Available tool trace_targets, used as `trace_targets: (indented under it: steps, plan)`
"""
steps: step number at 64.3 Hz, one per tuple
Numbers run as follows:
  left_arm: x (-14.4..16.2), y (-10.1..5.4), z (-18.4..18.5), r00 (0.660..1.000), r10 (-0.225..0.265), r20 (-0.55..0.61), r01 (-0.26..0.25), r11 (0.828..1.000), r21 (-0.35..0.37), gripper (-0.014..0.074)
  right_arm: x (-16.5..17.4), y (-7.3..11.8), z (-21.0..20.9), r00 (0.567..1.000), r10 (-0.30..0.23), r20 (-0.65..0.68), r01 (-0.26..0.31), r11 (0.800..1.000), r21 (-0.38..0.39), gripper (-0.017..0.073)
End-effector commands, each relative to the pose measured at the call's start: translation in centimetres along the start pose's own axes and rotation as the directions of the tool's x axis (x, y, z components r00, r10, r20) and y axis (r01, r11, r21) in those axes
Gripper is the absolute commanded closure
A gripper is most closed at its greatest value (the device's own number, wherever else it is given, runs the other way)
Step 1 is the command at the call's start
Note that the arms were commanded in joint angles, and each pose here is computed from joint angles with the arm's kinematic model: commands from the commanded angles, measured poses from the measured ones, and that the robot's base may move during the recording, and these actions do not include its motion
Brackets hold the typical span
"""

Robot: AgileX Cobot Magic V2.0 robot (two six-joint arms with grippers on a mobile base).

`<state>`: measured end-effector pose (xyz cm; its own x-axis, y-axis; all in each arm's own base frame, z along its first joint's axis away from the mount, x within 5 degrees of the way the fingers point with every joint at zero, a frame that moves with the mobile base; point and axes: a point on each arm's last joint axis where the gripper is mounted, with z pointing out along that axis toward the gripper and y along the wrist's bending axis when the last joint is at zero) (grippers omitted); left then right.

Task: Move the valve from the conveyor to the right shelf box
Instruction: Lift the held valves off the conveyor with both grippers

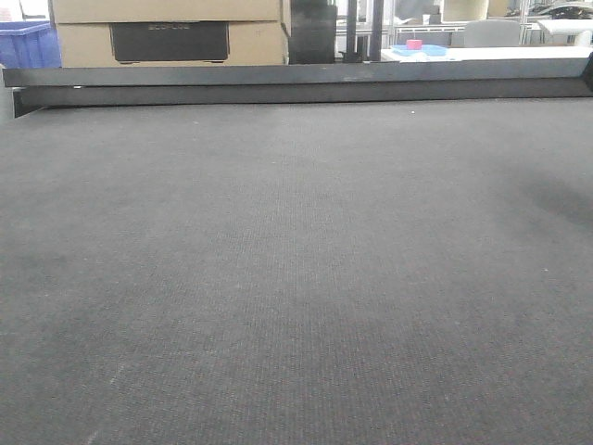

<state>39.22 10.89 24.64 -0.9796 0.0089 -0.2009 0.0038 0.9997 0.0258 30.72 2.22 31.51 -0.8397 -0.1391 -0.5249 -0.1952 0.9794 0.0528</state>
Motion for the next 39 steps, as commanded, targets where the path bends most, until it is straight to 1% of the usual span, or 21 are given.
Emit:
trace_targets:
  steps: [1,10,14,17,19,21,28,29,35,39]
  plan:
    - [-0.24,0.2,0.19,1.0,-0.008,0.007,0.008,1.0,0.006,-0.0005,-0.36,0.07,-0.79,0.998,-0.01,0.057,0.01,1.0,0.008,0.0712]
    - [-0.2,0.19,0.28,1.0,-0.01,0.004,0.01,1.0,0.007,0.0003,-0.36,0.07,-0.79,0.998,-0.01,0.057,0.01,1.0,0.008,0.0712]
    - [-0.2,0.19,0.28,1.0,-0.01,0.003,0.01,1.0,0.007,0.0038,-0.37,0.07,-0.79,0.998,-0.01,0.059,0.01,1.0,0.008,0.0712]
    - [-0.18,0.19,0.28,1.0,-0.023,0.001,0.023,1.0,0.008,0.0082,-0.37,0.07,-0.79,0.998,-0.01,0.059,0.01,1.0,0.008,0.0712]
    - [-0.14,0.17,0.28,1.0,-0.027,-0.004,0.028,1.0,0.009,0.0123,-0.37,0.07,-0.79,0.998,-0.01,0.059,0.01,1.0,0.008,0.0712]
    - [-0.1,0.16,0.28,1.0,-0.027,-0.008,0.028,1.0,0.01,0.0185,-0.37,0.07,-0.79,0.998,-0.01,0.059,0.01,1.0,0.008,0.0712]
    - [0.15,0.08,0.27,0.999,-0.027,-0.035,0.028,0.999,0.018,0.0429,-0.39,0.06,-0.79,0.998,-0.01,0.061,0.01,1.0,0.008,0.0712]
    - [0.18,0.07,0.27,0.999,-0.027,-0.039,0.028,0.999,0.019,0.0482,-0.39,0.06,-0.79,0.998,-0.01,0.061,0.01,1.0,0.008,0.0712]
    - [0.33,0.03,0.26,0.998,-0.027,-0.055,0.028,0.999,0.024,0.0696,-0.46,0.05,-0.79,0.998,-0.01,0.068,0.01,1.0,0.01,0.0712]
    - [0.41,-0.14,-0.19,0.998,-0.033,-0.062,0.035,0.999,0.039,0.0705,-0.51,0.03,-0.8,0.997,-0.01,0.074,0.01,1.0,0.011,0.0712]
